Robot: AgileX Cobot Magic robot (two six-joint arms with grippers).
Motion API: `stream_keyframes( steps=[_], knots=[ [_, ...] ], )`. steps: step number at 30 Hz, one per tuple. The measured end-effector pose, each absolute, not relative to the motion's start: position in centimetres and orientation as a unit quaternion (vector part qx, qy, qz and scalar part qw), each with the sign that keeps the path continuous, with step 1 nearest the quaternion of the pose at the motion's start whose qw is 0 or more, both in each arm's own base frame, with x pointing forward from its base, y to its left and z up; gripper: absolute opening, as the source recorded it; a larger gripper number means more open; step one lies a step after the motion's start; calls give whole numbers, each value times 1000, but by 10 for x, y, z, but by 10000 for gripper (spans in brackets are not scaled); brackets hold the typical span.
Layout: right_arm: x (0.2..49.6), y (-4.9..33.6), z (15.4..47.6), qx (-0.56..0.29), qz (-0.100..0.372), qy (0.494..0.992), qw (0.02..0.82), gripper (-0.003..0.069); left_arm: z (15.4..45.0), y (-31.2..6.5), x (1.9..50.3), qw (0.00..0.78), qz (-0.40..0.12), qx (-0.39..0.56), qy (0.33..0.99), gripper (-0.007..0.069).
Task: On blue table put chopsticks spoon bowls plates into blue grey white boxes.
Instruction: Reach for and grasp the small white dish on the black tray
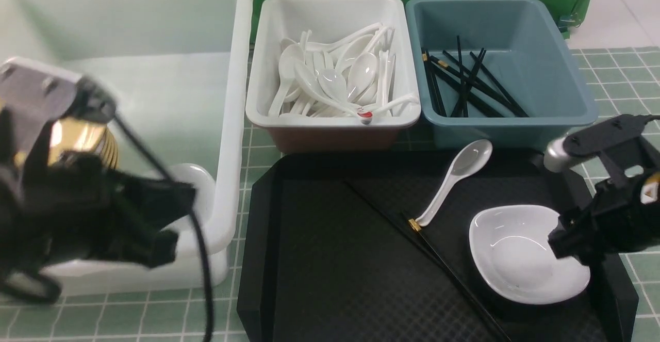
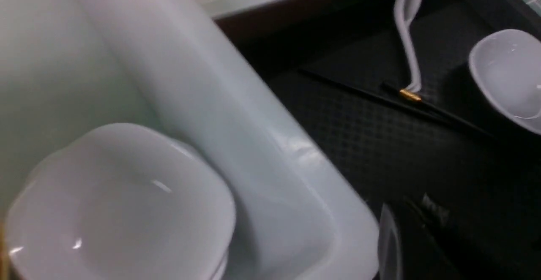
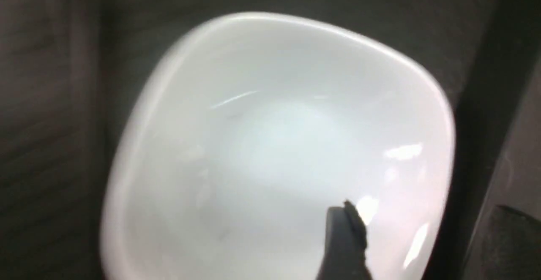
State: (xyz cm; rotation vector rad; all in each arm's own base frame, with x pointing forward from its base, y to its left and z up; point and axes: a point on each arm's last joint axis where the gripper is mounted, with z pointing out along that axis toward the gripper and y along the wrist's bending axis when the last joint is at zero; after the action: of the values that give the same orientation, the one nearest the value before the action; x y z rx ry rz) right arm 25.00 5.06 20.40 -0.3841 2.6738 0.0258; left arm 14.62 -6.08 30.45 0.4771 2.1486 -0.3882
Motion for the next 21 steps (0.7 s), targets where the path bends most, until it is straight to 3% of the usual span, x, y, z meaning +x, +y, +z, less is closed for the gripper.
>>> stream_keyframes(
  steps=[8,13,14,15,16,19,21],
  knots=[
    [275,52,172,-97,17,984,152,453,294,-35,100,546,-93,162,817,3],
    [277,57,168,-106,19,983,150,348,293,-25,79,632,-60,161,756,3],
    [278,58,170,-114,20,981,156,279,292,-23,74,655,-51,160,737,3],
    [278,58,170,-114,21,981,157,271,292,-22,73,657,-50,160,735,3],
    [281,59,177,-118,24,979,163,218,289,-21,69,672,-42,161,721,3],
    [283,61,191,-131,24,979,157,181,286,-19,65,688,-36,160,707,3],
    [281,69,219,-153,27,974,163,100,285,-18,62,708,-33,155,689,3]
  ],
)
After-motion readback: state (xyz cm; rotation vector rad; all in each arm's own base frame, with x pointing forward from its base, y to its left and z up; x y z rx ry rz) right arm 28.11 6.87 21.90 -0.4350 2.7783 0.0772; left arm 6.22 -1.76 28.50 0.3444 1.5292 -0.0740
